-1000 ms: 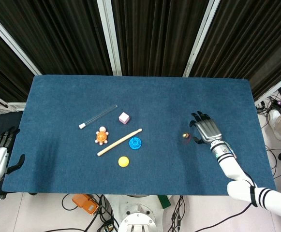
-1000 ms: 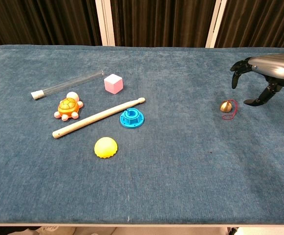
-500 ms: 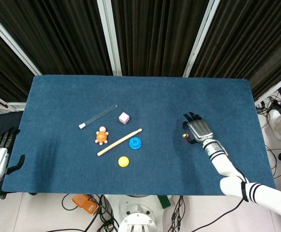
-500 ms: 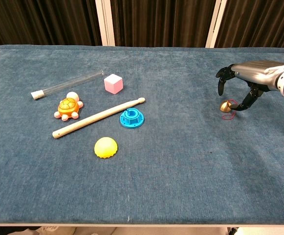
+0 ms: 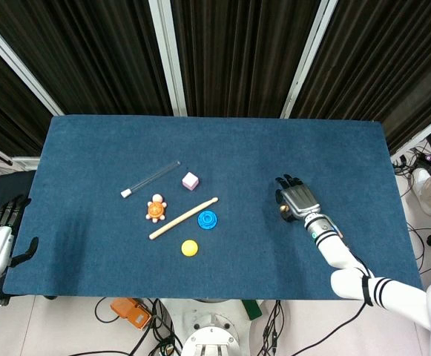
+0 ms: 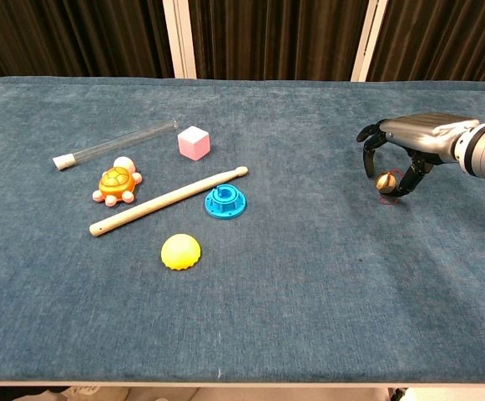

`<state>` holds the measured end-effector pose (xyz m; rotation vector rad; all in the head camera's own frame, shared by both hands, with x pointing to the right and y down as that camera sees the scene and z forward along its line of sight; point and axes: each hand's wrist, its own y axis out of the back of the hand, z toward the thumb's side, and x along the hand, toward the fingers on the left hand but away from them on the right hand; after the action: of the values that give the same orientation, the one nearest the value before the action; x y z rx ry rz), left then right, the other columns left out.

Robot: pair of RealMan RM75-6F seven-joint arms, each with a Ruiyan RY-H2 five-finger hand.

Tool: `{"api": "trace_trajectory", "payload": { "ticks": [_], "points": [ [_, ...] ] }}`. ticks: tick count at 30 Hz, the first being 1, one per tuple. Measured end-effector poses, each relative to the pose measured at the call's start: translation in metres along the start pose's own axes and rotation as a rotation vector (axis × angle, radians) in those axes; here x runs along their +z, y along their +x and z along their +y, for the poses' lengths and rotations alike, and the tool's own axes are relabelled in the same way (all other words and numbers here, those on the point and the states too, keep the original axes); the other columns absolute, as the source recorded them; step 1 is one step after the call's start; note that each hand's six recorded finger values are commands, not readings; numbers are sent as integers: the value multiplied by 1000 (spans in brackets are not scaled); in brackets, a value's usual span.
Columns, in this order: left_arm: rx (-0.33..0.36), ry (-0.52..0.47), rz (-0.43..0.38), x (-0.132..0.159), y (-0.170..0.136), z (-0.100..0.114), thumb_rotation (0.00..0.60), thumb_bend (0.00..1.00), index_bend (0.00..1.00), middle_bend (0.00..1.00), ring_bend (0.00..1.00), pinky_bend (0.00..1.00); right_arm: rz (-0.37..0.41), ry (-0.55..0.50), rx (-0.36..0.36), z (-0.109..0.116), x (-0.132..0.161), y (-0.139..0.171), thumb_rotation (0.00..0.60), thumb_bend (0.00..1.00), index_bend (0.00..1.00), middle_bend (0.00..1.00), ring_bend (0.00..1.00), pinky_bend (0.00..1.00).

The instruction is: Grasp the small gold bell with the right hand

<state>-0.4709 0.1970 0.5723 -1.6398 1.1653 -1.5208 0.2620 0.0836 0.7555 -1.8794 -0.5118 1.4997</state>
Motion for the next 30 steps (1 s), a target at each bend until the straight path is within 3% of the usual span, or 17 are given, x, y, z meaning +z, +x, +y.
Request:
{"api": "trace_trajectory", "payload": {
  "ticks": [10, 17, 30],
  "points": [
    [-4, 4, 4, -1, 0, 0, 600, 389, 66, 0, 36, 163, -29, 4, 5, 0, -8, -2, 600, 428, 531, 135, 73, 164],
    [-6, 1, 9, -1, -1, -1, 600, 389, 66, 0, 36, 163, -32, -4, -27, 11, -9, -3, 600, 451, 645, 135, 79, 164],
    [-7, 0, 14, -1, -1, 0, 600, 389, 66, 0, 36, 165, 49, -83, -207, 72, 17, 9, 600, 451, 651, 135, 92, 164]
  ]
}}
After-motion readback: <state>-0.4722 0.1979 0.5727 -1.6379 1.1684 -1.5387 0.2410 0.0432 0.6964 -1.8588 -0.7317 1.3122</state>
